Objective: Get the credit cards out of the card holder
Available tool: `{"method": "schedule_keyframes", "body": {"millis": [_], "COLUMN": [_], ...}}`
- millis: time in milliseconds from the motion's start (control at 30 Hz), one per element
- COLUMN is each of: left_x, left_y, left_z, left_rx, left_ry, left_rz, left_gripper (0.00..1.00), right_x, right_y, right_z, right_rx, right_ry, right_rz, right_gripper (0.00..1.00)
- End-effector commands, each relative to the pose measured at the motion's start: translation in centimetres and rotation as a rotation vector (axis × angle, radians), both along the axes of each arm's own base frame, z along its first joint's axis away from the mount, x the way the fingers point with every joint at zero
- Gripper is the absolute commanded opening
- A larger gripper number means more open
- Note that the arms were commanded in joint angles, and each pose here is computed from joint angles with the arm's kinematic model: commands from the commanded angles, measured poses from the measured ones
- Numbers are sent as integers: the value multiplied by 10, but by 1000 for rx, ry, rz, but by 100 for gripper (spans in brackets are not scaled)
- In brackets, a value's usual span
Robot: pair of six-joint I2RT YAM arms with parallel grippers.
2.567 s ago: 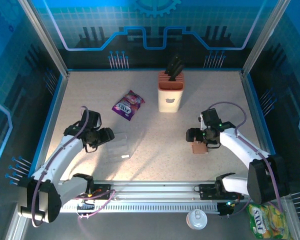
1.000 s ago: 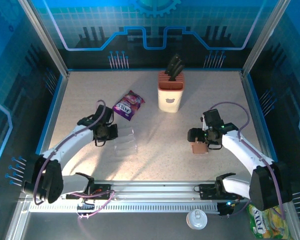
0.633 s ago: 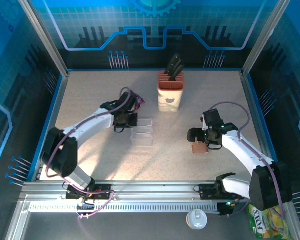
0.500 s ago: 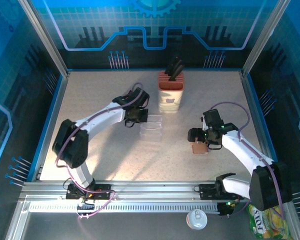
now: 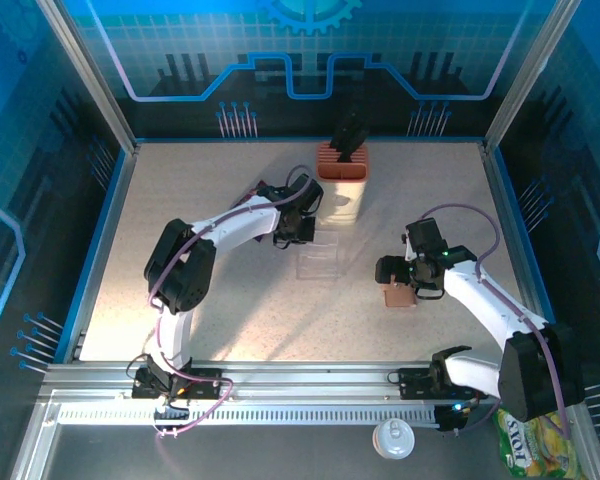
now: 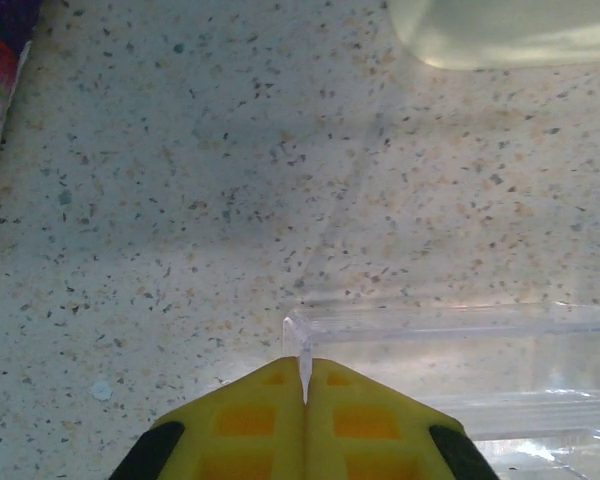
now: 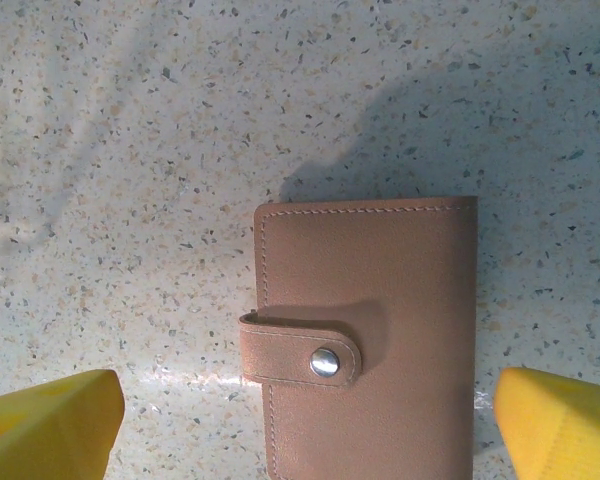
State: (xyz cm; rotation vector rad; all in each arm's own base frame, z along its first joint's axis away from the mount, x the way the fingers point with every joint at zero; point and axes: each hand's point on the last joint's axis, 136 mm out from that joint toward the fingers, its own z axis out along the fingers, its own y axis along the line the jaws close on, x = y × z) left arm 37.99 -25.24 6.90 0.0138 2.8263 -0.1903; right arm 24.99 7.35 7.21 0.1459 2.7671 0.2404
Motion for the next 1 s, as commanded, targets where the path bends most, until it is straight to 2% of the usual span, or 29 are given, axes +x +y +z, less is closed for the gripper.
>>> {"method": "schedule_keyframes", "body": {"millis": [0, 833, 967], "left_x": [3, 27, 29], "left_y": [5, 13, 11], "left_z": [1, -9, -10], "left_rx": [31, 33, 13], "left_ry": [-8, 4, 10], "left_rz": [46, 129, 131], "left_gripper": [1, 9, 13], "right_x": [-6, -7, -7], "right_y": [1, 4, 5], "right_z": [-4, -15, -17], "right_rx": [-11, -41, -41], "right_ry": [25, 76, 84], "right_rz": [0, 31, 33], "right_gripper": [96, 96, 96]}}
